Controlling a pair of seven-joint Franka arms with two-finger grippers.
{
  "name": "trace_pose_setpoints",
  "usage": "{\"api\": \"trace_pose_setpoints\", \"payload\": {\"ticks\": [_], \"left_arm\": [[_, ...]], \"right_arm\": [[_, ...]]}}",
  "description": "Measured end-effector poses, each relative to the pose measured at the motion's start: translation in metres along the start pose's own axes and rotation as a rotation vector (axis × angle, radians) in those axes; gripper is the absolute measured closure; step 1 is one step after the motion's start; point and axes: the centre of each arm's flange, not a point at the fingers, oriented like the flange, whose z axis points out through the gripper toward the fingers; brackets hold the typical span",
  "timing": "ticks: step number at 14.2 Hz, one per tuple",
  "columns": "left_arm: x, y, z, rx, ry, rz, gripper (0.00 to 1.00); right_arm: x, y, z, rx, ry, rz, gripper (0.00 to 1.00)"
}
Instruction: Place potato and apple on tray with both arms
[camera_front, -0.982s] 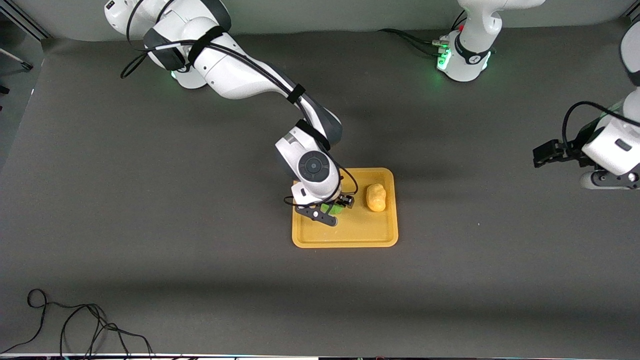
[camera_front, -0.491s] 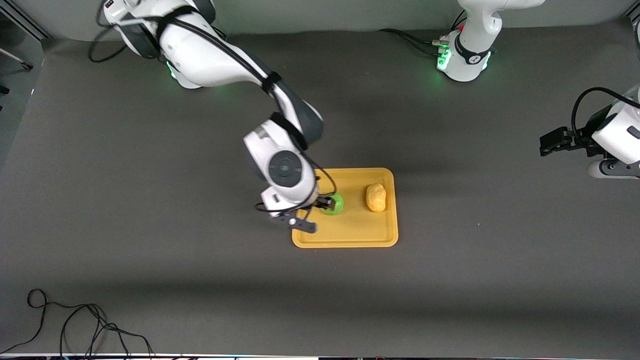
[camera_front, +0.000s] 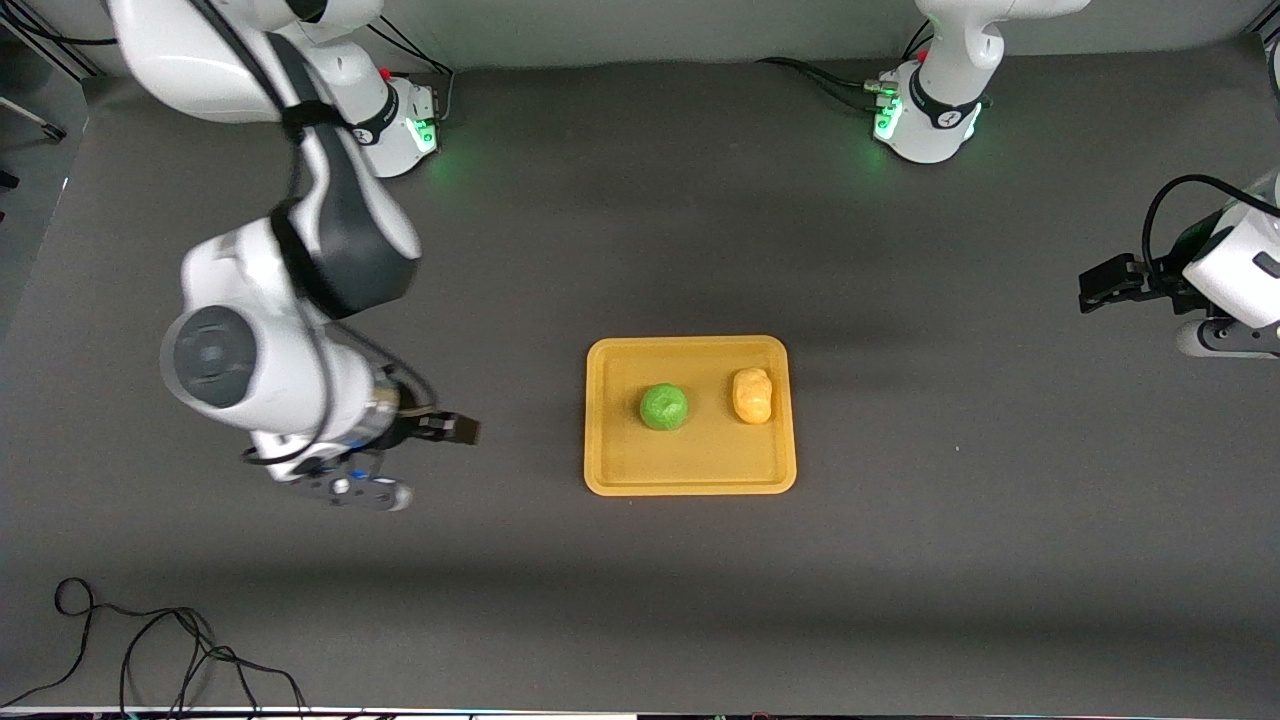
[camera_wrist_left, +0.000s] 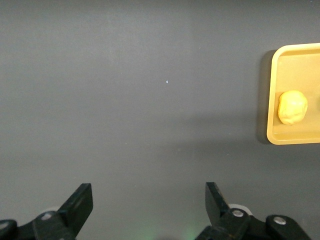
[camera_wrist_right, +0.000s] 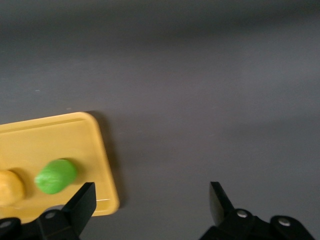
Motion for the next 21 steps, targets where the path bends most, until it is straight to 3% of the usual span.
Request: {"api": "trace_pose_setpoints", "payload": {"ticks": [4, 6, 8, 9, 15, 21], "left_arm": [[0.001, 0.001, -0.001, 0.0, 0.005, 0.002, 0.0], [0.001, 0.002, -0.001, 0.0, 0.008, 0.003, 0.0], [0.002, 0.002, -0.002, 0.0, 0.016, 0.004, 0.0], [0.002, 0.002, -0.002, 0.0, 0.021, 0.005, 0.0], [-0.008, 0.0, -0.003, 0.0, 0.047, 0.001, 0.0], [-0.022, -0.002, -0.003, 0.0, 0.055, -0.004, 0.0]], "right_arm": [[0.005, 0.124, -0.051, 0.003, -0.068, -0.101, 0.0], [-0.008, 0.149, -0.088, -0.027, -0.031, -0.108, 0.0], [-0.025, 0.14, -0.112, -0.107, 0.009, -0.14, 0.0], [-0.03, 0.131, -0.114, -0.12, 0.012, -0.156, 0.0], [-0.031, 0.128, -0.098, -0.118, -0.023, -0.159, 0.0], [-0.026, 0.172, -0.107, -0.04, -0.02, -0.056, 0.0]]}}
